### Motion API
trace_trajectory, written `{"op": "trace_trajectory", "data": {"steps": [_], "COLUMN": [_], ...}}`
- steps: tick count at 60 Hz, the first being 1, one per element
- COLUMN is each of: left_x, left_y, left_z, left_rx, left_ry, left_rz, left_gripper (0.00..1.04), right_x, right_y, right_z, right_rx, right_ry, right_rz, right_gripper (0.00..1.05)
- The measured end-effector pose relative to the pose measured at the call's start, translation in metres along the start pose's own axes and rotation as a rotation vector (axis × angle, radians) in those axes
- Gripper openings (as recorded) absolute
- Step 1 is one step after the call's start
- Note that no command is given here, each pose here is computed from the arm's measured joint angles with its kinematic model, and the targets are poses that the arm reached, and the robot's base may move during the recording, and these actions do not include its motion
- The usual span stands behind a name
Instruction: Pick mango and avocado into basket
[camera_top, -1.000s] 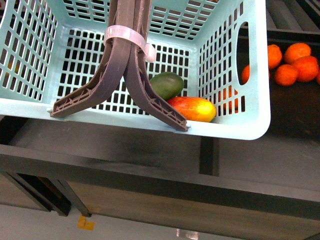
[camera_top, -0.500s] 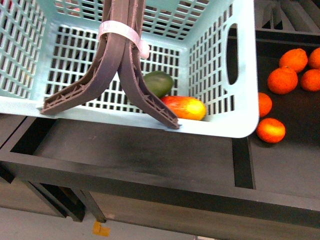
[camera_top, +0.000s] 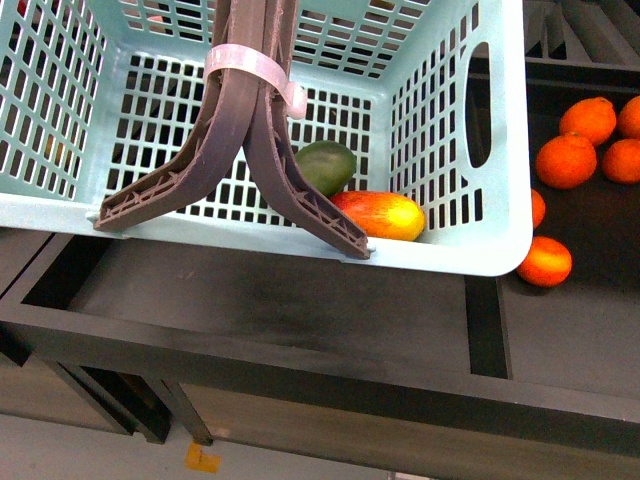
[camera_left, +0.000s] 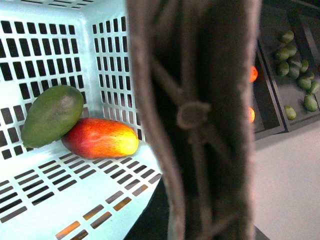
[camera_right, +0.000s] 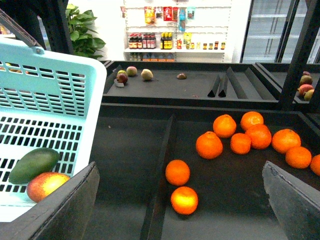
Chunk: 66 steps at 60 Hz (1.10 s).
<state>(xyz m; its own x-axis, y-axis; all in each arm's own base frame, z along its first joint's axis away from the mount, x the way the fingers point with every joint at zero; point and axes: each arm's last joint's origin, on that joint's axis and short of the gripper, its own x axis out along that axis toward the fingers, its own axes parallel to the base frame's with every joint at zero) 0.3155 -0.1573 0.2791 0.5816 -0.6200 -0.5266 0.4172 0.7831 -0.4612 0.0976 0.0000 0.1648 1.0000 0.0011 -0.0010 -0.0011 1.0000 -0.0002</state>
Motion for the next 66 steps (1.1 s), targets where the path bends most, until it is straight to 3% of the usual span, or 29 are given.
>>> {"op": "trace_trajectory", "data": {"steps": [16,19,21,25,31,40,50,66], "left_x": [0.0,0.002,0.007,0.024,0.051,0.102,0.159,0.171], "left_y": [-0.001,-0.002,0.0,0.003,0.007,0.015,0.054,0.087], "left_z": [0.0,-0.001,-0.002,0.004,0.018,0.051,0.112,0.126], "left_rx": [0.006,0.069,0.204,0.339,0.311,0.049,-0.568,-0.866], "left_ry": [0.009,0.029,0.03,-0.005,-0.047,-0.112,-0.316,-0.418], "left_rz": [-0.025,-0.112,-0.148,-0.116,-0.039,0.101,0.412,0.525], "left_gripper": [0.06,0.06,0.06,0.06,0.06,0.06,0.06,0.06], "right_x": [0.0,0.0,0.0,0.0,0.0,0.0,0.0,0.0], "right_y": [0.0,0.0,0.0,0.0,0.0,0.0,0.0,0.0], "right_z": [0.0,0.0,0.0,0.0,0.0,0.0,0.0,0.0], "right_rx": [0.0,0.0,0.0,0.0,0.0,0.0,0.0,0.0], "right_ry": [0.0,0.0,0.0,0.0,0.0,0.0,0.0,0.0], "right_rz": [0.0,0.0,0.0,0.0,0.0,0.0,0.0,0.0], "right_gripper": [0.97,0.97,0.97,0.97,0.97,0.97,0.97,0.97]}}
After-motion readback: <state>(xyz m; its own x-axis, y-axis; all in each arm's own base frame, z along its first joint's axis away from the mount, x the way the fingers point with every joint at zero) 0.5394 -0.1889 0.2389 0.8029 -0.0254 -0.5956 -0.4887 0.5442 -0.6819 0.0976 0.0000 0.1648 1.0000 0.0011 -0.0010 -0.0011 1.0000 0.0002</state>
